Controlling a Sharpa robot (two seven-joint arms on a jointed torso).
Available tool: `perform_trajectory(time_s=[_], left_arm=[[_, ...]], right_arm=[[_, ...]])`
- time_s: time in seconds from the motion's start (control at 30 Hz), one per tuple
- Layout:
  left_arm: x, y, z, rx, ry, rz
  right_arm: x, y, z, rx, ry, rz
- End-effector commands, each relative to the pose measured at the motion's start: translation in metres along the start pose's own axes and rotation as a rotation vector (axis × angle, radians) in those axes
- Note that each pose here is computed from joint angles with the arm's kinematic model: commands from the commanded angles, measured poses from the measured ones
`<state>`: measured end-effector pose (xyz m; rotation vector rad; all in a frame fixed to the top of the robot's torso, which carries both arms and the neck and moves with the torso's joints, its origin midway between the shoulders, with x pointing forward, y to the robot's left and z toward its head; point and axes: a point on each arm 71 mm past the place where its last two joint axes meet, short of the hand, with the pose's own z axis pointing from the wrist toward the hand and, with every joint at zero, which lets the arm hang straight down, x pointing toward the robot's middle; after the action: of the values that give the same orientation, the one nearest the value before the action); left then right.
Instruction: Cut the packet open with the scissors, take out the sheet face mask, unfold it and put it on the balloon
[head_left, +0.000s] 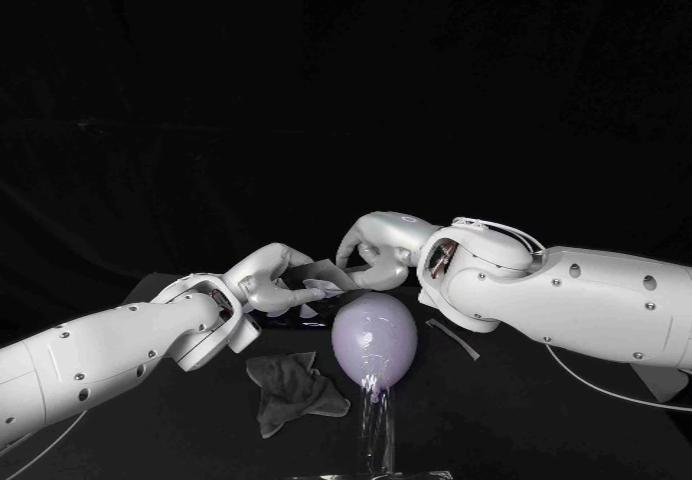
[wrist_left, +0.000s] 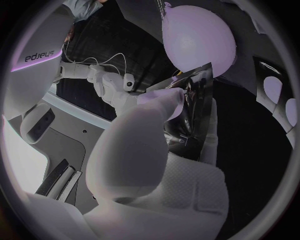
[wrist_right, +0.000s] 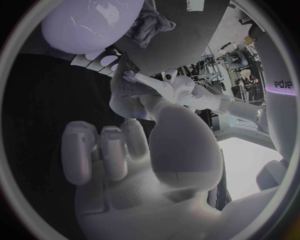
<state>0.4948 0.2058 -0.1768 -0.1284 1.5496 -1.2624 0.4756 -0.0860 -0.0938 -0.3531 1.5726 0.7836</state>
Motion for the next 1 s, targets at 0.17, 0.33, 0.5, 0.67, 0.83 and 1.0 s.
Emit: perform_trajectory(time_s=[0.17, 0.33, 0.5, 0.67, 0.83, 1.0], left_arm=[[0.0003, -0.0043, 0.0019, 0.017, -0.011, -0.021], [0.0008, -0.006, 0.0016, 0.027, -0.01, -0.028], [0.0008, -0.0066, 0.0013, 0.03, -0.011, -0.03], [0.0003, -0.0059, 0.0011, 0.026, -0.013, -0.03], [-0.0011, -0.0043, 0.0008, 0.016, -0.021, -0.026], [-0.003, -0.0022, 0.0003, 0.005, -0.029, -0.021]], right_arm=[[0.004, -0.01, 0.002, 0.061, 0.034, -0.111], [0.006, -0.014, 0.002, 0.08, 0.062, -0.14], [0.008, -0.016, 0.001, 0.088, 0.092, -0.145], [0.011, -0.015, -0.001, 0.084, 0.126, -0.129], [0.013, -0.012, -0.002, 0.076, 0.15, -0.116], [0.013, -0.012, -0.005, 0.072, 0.147, -0.091]])
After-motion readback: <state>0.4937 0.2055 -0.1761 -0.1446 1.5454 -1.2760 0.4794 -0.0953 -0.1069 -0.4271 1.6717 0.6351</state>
